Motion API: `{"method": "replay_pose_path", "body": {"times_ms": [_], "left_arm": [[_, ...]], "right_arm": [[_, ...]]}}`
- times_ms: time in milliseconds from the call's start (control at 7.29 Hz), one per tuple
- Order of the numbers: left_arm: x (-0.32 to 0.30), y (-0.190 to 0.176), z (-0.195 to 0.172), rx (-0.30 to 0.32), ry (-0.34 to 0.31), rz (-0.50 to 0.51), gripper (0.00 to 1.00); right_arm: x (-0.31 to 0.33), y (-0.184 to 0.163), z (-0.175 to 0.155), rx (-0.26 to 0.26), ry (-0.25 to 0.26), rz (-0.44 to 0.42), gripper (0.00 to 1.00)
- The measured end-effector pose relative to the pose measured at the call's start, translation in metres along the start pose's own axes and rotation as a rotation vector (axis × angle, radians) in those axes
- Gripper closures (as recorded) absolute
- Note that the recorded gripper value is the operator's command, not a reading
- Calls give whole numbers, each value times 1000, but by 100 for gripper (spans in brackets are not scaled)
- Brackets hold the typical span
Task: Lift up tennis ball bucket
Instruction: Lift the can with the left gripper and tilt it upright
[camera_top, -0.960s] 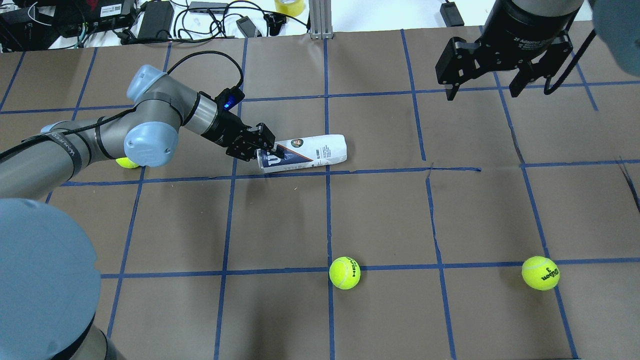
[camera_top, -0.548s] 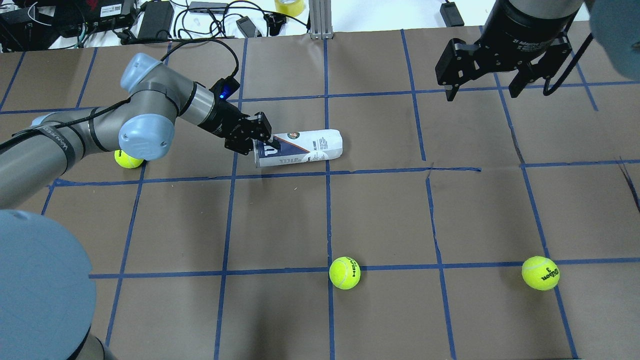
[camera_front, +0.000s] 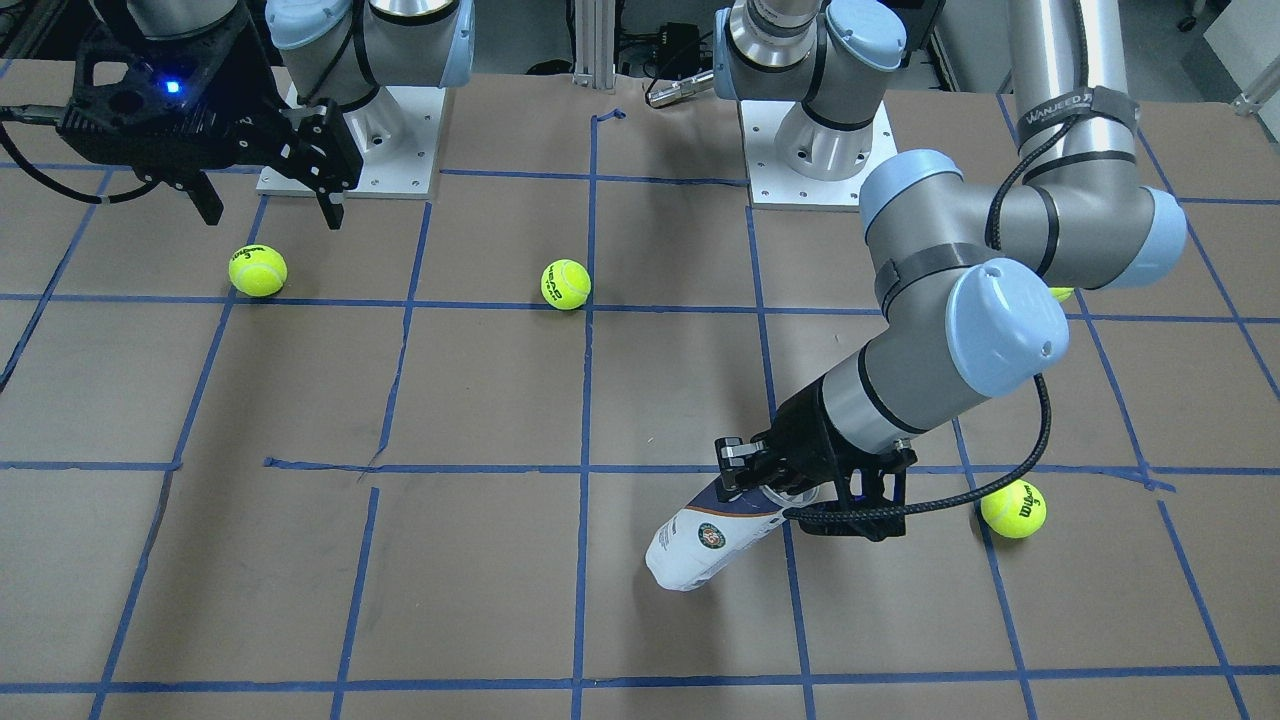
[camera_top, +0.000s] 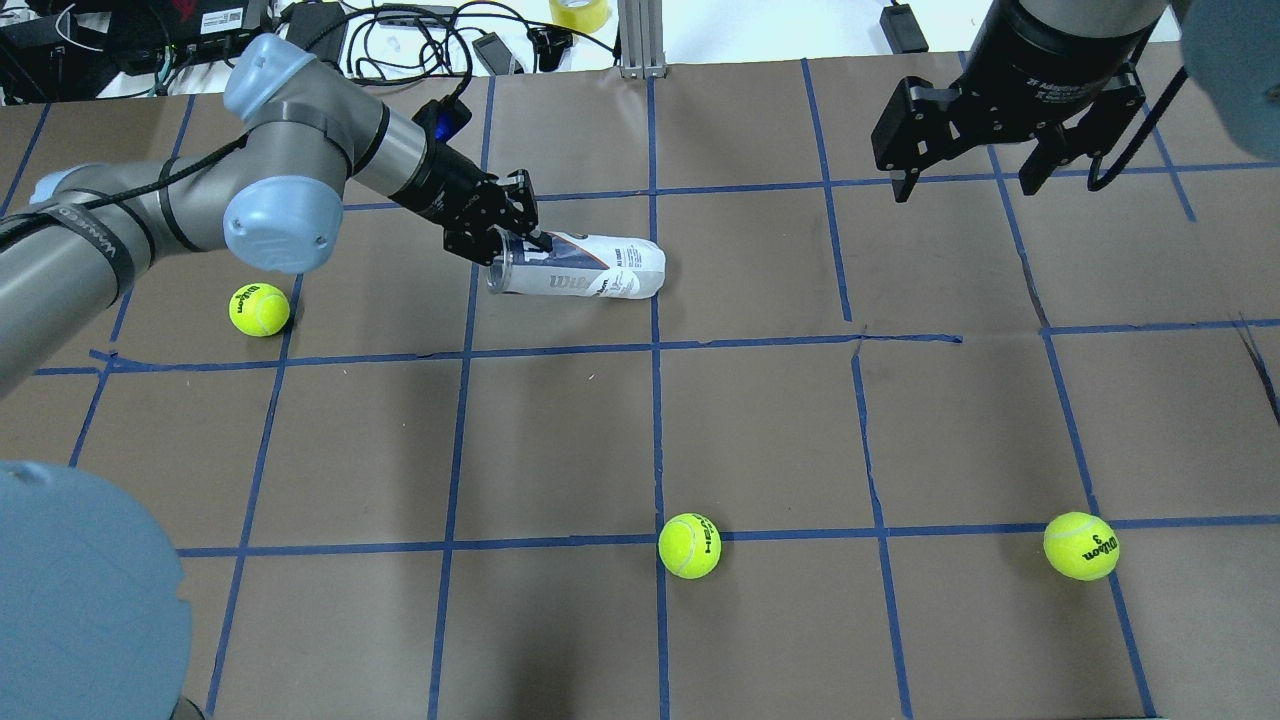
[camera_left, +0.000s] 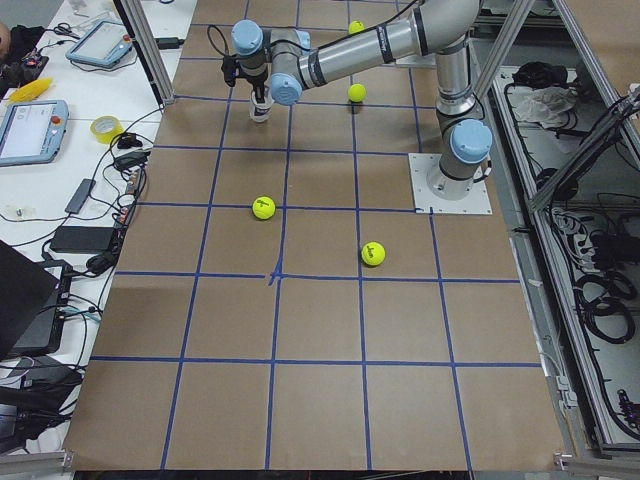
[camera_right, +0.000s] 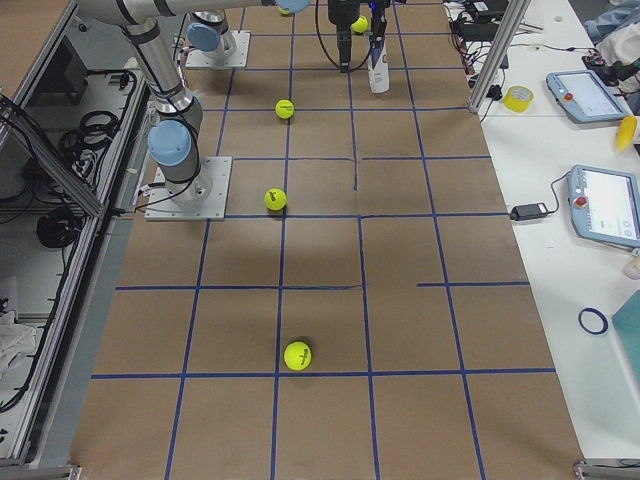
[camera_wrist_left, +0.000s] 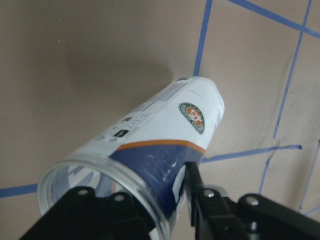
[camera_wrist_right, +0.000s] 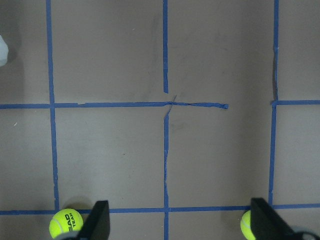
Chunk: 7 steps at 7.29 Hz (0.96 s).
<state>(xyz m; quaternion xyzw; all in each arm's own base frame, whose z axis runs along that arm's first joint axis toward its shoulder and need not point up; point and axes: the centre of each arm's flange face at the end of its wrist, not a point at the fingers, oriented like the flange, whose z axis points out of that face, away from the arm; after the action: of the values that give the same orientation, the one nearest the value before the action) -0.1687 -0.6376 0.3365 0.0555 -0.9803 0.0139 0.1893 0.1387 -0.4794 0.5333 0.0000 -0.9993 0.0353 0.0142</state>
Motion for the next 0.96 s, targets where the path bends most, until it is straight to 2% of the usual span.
{"method": "replay_pose_path", "body": {"times_ms": [274, 411, 685, 823, 960], "left_arm": [[25, -2, -26, 38, -174, 100, 100], [35, -2, -25, 38, -246, 200, 100], [49, -2, -9, -12, -303, 484, 100], [54, 0, 3, -40, -320, 573, 100], [58, 2, 13, -65, -343, 620, 100]], "right_arm": [[1, 0, 1, -3, 3, 1, 0], [0, 0, 1, -3, 2, 2, 0], [0, 0, 1, -3, 1, 1, 0], [0, 0, 1, -3, 2, 1, 0], [0, 0, 1, -4, 2, 1, 0]]}}
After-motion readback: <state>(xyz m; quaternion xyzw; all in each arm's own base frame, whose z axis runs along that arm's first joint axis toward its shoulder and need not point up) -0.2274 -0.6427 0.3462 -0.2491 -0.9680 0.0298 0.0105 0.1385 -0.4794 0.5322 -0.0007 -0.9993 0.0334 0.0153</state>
